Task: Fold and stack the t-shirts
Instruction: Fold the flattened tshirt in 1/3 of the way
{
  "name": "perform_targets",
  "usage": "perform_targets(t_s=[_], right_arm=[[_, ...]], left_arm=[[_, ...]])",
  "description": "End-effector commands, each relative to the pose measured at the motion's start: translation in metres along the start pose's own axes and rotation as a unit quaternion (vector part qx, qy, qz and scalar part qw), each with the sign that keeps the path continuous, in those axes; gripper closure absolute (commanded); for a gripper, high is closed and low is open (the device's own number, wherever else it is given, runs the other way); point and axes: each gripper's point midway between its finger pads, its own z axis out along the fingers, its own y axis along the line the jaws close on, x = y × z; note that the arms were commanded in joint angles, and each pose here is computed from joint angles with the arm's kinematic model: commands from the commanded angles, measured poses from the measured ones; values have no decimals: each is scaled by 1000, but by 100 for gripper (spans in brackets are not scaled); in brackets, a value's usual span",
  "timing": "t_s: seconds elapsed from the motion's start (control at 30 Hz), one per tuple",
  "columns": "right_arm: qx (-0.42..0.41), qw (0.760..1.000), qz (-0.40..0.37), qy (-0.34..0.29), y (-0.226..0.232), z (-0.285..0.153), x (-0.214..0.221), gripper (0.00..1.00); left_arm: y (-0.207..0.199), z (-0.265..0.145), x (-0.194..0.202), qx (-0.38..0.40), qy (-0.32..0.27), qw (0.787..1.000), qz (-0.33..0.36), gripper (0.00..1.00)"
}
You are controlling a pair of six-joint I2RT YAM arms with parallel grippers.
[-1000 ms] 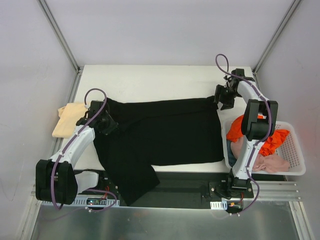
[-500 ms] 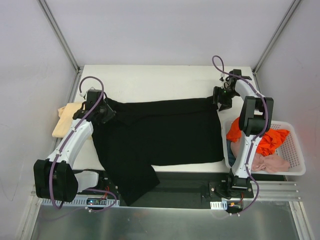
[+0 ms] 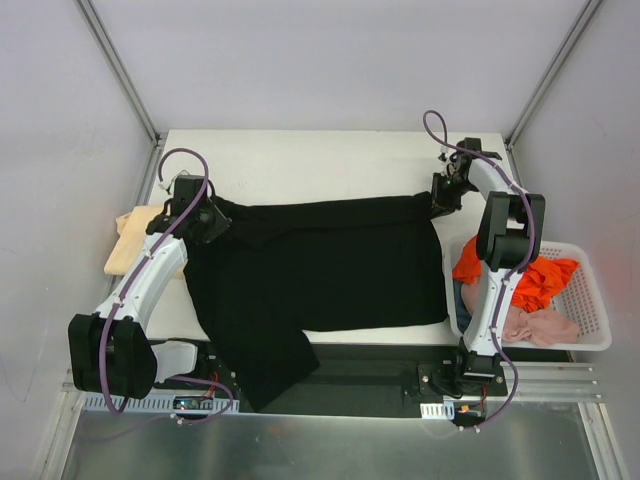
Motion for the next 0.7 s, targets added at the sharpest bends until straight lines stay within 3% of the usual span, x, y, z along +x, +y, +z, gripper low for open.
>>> perform_targets(t_s=[0.0, 0.1, 0.17, 0.33, 0.67], right_arm=[[12, 999, -9, -43, 7, -26, -19, 82], [18, 999, -9, -44, 6, -29, -20, 84], [29, 998, -12, -49, 4, -32, -22, 78], [53, 996, -14, -63, -3, -39, -30, 76], [-7, 997, -15, -71, 23, -49, -37, 80]], left_arm=[[-7, -8, -19, 5, -27, 1000, 10, 100], [-8, -10, -22, 7, -32, 999, 11, 100], [-7, -10, -22, 6, -32, 999, 13, 100], [-8, -9, -24, 6, -33, 999, 15, 100], [-9, -9, -26, 5, -35, 999, 19, 100]])
